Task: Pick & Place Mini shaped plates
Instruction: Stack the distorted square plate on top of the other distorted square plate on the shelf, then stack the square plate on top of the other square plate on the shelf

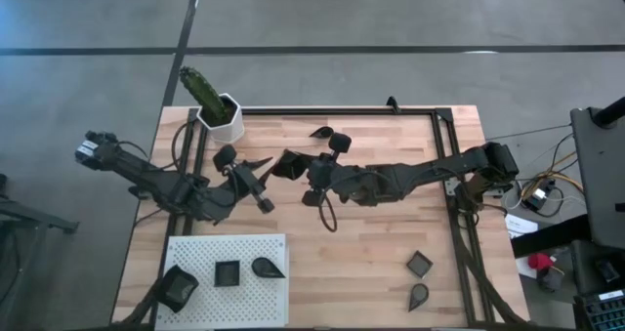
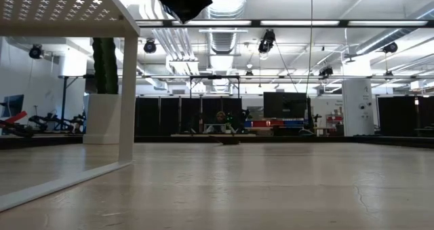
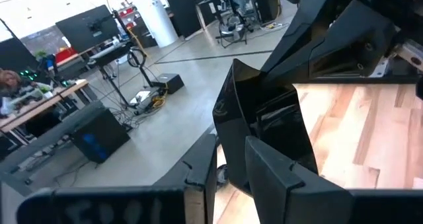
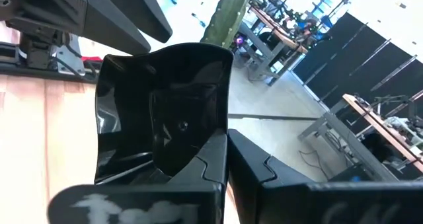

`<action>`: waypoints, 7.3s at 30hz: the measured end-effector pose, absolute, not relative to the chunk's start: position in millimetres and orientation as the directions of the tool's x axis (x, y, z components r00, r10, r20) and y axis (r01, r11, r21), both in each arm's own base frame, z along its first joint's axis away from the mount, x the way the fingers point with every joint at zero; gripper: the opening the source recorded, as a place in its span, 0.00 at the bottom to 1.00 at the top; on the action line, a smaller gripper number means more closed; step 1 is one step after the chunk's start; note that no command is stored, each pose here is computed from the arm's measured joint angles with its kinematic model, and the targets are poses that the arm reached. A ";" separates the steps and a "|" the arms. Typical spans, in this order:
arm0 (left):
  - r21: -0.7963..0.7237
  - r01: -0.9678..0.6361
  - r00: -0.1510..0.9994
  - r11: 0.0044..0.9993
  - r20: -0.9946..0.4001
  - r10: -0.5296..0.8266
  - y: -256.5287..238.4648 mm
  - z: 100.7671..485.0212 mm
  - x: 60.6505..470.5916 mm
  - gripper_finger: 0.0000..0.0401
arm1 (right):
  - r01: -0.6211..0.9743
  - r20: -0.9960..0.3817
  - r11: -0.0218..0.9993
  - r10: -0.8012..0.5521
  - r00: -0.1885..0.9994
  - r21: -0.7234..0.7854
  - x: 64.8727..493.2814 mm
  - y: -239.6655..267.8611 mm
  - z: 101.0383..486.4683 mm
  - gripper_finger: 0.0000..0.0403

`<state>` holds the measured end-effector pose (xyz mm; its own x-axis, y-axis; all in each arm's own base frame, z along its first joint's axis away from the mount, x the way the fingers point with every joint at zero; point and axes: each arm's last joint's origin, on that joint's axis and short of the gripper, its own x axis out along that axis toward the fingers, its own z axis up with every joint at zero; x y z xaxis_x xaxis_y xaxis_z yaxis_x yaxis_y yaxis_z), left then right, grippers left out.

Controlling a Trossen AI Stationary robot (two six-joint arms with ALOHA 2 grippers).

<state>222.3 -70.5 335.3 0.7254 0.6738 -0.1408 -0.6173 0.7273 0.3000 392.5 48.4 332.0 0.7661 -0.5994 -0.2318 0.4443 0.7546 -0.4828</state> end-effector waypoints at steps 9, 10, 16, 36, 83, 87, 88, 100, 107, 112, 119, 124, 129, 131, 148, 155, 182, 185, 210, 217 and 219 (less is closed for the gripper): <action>0.340 -0.636 0.700 0.693 -0.124 0.704 -69.6 338.7 221.6 0.20 | 0.446 -0.232 0.752 -0.602 0.764 -0.486 392.7 47.3 332.0 0.02; 0.339 -0.645 0.692 0.685 -0.120 0.712 -69.4 339.7 221.4 0.20 | 0.446 -0.232 0.752 -0.603 0.763 -0.486 392.7 46.9 332.0 0.02; 0.339 -0.656 0.683 0.674 -0.115 0.722 -69.0 340.5 220.9 0.20 | 0.455 -0.232 0.746 -0.612 0.756 -0.486 393.3 42.5 331.9 0.02; 0.413 -0.653 0.645 0.635 -0.136 0.752 -66.8 323.0 241.5 0.20 | 0.466 -0.229 0.745 -0.618 0.752 -0.478 393.8 39.2 332.1 0.02; 0.296 -0.337 0.672 0.894 -0.590 0.448 -51.1 375.6 189.6 0.00 | 0.337 -0.158 0.802 -0.464 0.872 -0.493 374.3 109.3 372.7 0.50; 0.170 -0.223 0.660 0.960 -0.699 0.277 -54.9 389.0 176.6 0.00 | 0.319 -0.164 0.806 -0.449 0.878 -0.498 368.9 114.4 375.3 0.50; 0.126 -0.186 0.657 0.974 -0.721 0.219 -55.8 392.5 173.2 0.00 | 0.317 -0.165 0.807 -0.447 0.879 -0.499 367.8 115.1 376.0 0.50; -0.404 0.304 0.374 0.863 -0.782 -0.498 -71.5 405.3 123.4 0.00 | 0.325 -0.168 0.823 -0.443 0.881 -0.466 362.0 114.8 380.7 0.48; -0.454 0.400 0.266 0.796 -0.774 -0.575 -76.8 393.9 101.2 0.00 | 0.344 -0.167 0.857 -0.430 0.887 -0.383 360.6 114.6 382.7 0.49; -0.498 0.435 0.200 0.750 -0.759 -0.620 -86.9 379.5 96.8 0.00 | 0.323 -0.174 0.882 -0.398 0.901 -0.343 360.1 115.1 383.0 0.48; -0.548 0.515 0.134 0.659 -0.708 -0.694 -108.9 360.7 101.6 0.00 | 0.243 -0.181 0.917 -0.309 0.934 -0.317 358.5 116.8 386.2 0.46; -0.578 0.542 0.102 0.609 -0.675 -0.731 -120.3 348.7 103.9 0.00 | 0.246 -0.177 0.916 -0.312 0.933 -0.317 357.4 116.0 387.7 0.44; -0.578 0.510 0.083 0.637 -0.704 -0.706 -121.8 333.2 104.9 0.00 | 0.247 -0.174 0.916 -0.312 0.934 -0.317 356.6 115.7 388.9 0.44; -0.575 0.502 0.079 0.646 -0.714 -0.696 -122.0 328.4 105.2 0.00 | 0.247 -0.174 0.916 -0.312 0.934 -0.317 356.6 115.7 388.9 0.45; -0.575 0.484 0.066 0.660 -0.728 -0.683 -121.5 320.9 104.9 0.00 | 0.250 -0.170 0.917 -0.313 0.935 -0.311 356.7 115.7 389.3 0.44; -0.573 0.489 0.065 0.658 -0.728 -0.683 -121.4 320.9 104.8 0.10 | 0.250 -0.169 0.917 -0.312 0.935 -0.310 356.7 115.7 389.4 0.44; -0.479 0.429 0.239 0.765 -0.757 -0.608 -91.1 332.7 81.4 0.20 | 0.264 -0.173 0.930 -0.313 0.934 -0.258 356.6 115.7 389.0 0.44; -0.406 0.410 0.359 0.817 -0.752 -0.553 -86.3 341.3 81.6 0.20 | 0.272 -0.176 0.934 -0.314 0.933 -0.230 356.6 115.2 388.7 0.45; 0.253 -0.335 0.838 0.908 -0.361 0.410 -74.4 351.6 111.8 0.20 | 0.646 -0.885 0.743 -0.169 0.433 0.174 292.9 94.9 328.6 0.41; 0.313 -0.408 0.816 0.858 -0.295 0.496 -85.8 346.7 125.2 0.20 | 0.691 -0.956 0.702 -0.053 0.290 0.171 282.7 99.3 313.9 0.41; 0.324 -0.446 0.808 0.834 -0.256 0.531 -88.0 346.6 128.3 0.20 | 0.702 -0.963 0.692 -0.037 0.268 0.168 280.5 102.4 308.7 0.41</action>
